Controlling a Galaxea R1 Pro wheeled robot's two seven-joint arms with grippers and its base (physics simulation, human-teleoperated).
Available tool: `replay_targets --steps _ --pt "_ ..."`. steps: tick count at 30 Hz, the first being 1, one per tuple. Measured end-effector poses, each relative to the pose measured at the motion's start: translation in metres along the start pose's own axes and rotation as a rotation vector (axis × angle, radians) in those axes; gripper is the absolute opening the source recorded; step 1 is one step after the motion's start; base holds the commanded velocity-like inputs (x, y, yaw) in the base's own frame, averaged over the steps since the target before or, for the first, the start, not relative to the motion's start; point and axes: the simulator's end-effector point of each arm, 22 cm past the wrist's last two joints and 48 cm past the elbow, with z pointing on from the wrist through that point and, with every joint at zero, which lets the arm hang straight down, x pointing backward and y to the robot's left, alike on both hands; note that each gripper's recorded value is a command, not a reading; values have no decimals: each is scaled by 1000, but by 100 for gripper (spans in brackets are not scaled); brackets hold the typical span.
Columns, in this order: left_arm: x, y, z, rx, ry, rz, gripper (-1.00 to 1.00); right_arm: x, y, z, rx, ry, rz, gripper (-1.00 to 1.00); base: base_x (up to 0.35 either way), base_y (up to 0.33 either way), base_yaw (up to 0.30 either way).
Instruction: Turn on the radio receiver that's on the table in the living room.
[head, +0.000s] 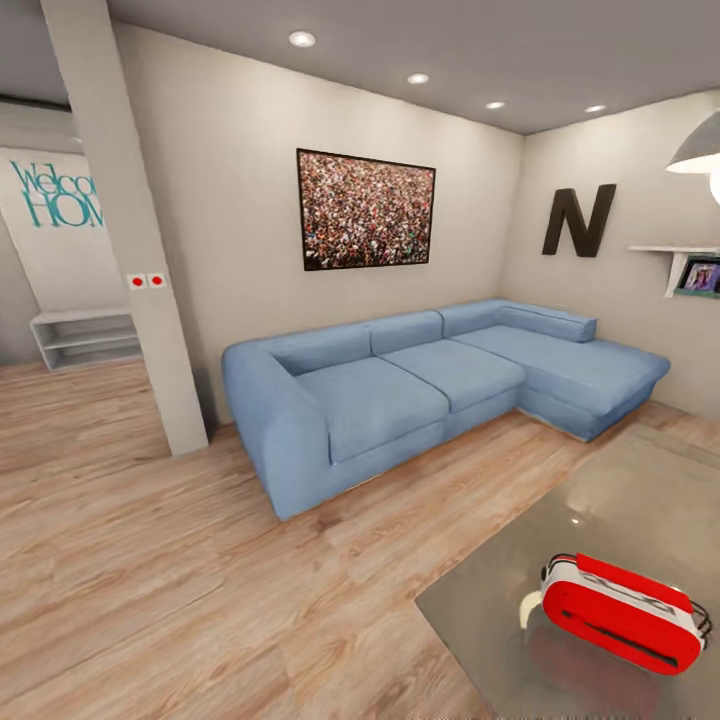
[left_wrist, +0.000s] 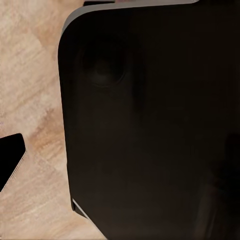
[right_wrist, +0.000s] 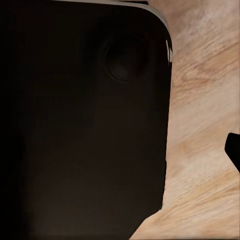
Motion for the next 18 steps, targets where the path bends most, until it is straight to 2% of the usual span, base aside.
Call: replay_targets --steps 8,18 --pt "0 0 0 0 0 1 100 0 0 0 0 0 0 100 31 0 -288" --pt "1 0 0 -1 4 2 100 0 0 0 0 0 -1 100 303 0 -288"
